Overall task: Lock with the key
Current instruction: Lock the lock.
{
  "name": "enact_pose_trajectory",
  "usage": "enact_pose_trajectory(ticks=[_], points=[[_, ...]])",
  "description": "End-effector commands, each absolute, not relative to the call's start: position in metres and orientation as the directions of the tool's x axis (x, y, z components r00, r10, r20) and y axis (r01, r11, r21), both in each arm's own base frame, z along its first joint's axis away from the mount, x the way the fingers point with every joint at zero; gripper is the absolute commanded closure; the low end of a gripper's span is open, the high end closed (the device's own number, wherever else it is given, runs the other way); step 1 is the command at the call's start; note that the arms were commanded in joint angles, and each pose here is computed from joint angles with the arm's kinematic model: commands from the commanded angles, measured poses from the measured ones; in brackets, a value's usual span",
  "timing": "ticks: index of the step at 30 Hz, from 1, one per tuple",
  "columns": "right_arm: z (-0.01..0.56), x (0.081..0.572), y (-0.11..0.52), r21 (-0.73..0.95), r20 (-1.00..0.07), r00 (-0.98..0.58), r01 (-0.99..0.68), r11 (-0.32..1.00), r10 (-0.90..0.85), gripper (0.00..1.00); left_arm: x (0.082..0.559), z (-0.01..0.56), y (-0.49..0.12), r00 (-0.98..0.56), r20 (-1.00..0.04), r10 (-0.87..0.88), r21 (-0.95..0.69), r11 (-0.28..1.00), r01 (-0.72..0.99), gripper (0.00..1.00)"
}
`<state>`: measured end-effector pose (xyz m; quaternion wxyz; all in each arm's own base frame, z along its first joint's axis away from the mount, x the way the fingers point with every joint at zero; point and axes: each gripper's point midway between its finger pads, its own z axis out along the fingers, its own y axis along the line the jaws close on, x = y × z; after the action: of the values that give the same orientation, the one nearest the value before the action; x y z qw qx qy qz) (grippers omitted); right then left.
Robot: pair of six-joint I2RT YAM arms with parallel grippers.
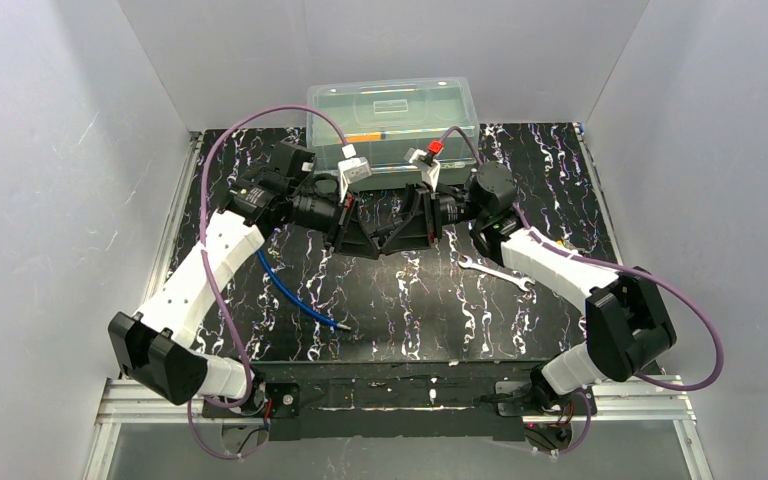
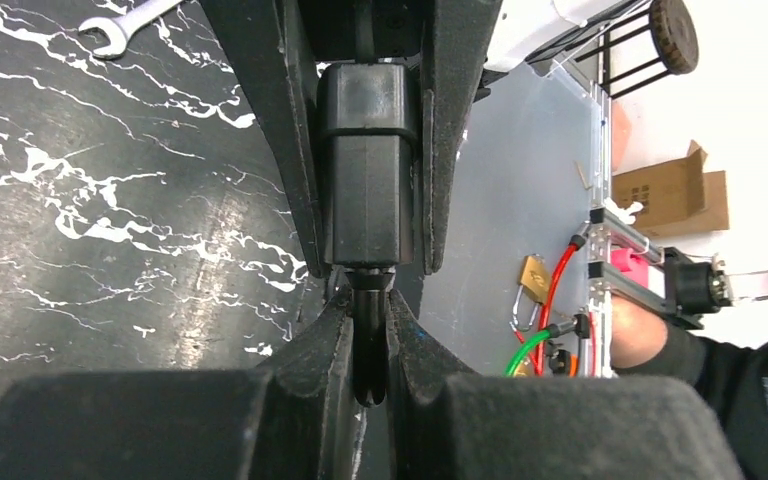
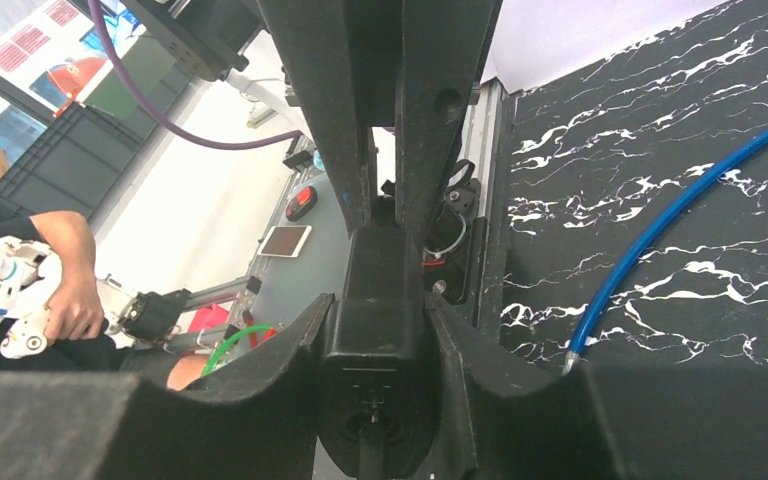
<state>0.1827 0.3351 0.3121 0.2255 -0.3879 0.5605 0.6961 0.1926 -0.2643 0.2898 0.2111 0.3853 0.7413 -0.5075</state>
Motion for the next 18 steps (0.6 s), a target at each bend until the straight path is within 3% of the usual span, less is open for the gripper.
enact_pose_trajectory(ticks=[1,3,5,18], points=[[0.352,0.167,0.321,0.505,-0.859,-0.500,-0.796,-0.335,-0.107,0.51,0.201,0.292,-0.251,-0.486,-0.799,0.355,-0.446,0.193,0.874,1.00],[0.356,0.170,0.319,0.498,-0.863,-0.495,-0.801,-0.330,-0.100,0.33,0.196,0.290,-0.250,-0.491,-0.791,0.365,-0.462,0.170,0.871,1.00],[0.358,0.171,0.316,0.491,-0.868,-0.487,-0.808,-0.326,-0.099,0.26,0.191,0.289,-0.250,-0.494,-0.785,0.374,-0.476,0.147,0.867,1.00],[0.332,0.185,0.293,0.467,-0.881,-0.433,-0.861,-0.202,-0.191,0.30,0.173,0.288,-0.246,-0.473,-0.790,0.391,-0.481,0.083,0.873,1.00]])
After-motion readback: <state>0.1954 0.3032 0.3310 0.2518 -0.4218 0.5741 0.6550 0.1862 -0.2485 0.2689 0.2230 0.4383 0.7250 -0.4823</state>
